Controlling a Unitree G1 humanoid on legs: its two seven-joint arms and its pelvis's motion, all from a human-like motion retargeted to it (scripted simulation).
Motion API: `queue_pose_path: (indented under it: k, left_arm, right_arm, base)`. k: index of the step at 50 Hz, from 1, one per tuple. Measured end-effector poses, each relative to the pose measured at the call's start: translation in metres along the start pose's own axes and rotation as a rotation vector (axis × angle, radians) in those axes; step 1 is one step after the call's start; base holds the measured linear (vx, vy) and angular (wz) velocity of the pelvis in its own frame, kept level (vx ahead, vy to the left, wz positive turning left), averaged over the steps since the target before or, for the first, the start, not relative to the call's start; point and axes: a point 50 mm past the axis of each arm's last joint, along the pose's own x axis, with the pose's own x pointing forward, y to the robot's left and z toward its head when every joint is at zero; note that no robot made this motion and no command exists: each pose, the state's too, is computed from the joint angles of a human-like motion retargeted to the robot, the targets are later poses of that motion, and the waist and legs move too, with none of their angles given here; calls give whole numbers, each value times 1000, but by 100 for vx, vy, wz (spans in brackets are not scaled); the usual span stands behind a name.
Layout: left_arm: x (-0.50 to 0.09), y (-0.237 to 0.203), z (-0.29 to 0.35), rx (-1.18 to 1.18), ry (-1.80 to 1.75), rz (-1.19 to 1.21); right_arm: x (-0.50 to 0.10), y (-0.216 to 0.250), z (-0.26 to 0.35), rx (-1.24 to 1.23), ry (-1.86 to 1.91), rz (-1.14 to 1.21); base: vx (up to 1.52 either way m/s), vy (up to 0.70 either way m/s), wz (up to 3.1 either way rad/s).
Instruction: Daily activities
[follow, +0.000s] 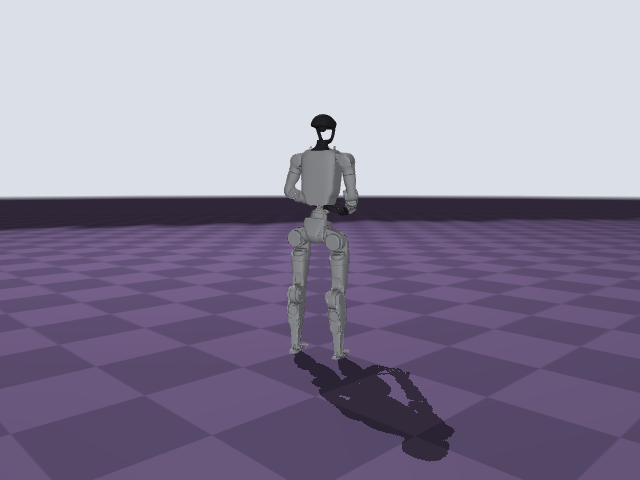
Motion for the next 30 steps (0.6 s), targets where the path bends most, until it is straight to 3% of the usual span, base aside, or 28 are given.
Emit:
queue_pose_path:
  k: [5, 10, 14, 30]
  left_arm:
    - [16, 17, 14, 30, -42, 21]
    - [3, 4, 5, 9, -18, 25]
    - [23, 21, 21, 22, -62, 63]
    - [26, 18, 19, -20, -41, 167]
  right_arm:
    - [9, 8, 20, -51, -4, 34]
    - [4, 1, 1, -39, 26, 7]
    - [16, 11, 28, -73, -10, 23]
    - [21, 7, 31, -129, -11, -62]
  base:
    - [0, 0, -7]
    - [-1, 1, -19]
    - [0, 0, 0]
    - [0, 0, 0]
